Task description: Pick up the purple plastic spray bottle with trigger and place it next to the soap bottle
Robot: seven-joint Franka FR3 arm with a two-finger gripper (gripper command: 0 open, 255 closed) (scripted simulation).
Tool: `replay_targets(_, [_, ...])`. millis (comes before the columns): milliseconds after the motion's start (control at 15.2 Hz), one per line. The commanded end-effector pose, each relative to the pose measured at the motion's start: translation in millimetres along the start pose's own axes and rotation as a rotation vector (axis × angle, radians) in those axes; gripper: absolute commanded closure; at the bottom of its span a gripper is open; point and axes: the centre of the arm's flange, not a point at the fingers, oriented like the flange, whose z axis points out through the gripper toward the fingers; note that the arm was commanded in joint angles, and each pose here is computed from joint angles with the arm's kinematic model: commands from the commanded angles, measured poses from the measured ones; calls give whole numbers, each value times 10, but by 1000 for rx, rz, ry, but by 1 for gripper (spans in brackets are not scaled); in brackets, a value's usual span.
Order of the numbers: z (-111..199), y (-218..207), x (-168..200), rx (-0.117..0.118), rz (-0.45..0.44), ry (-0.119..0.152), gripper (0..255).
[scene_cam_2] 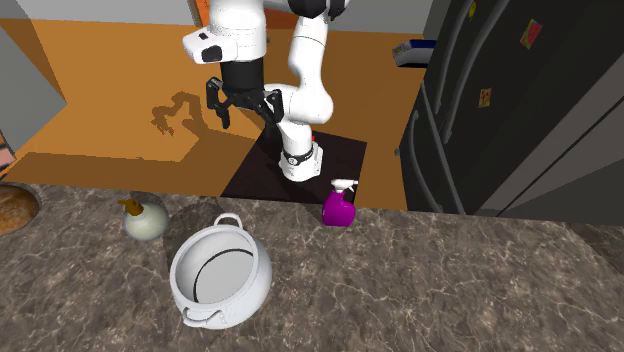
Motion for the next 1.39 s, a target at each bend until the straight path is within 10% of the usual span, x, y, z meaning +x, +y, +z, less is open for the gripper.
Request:
replay_targets(0, [0,0,0,0,0,0,0])
replay_targets(1320, [1559,-2043,-1092,-146,638,54,0])
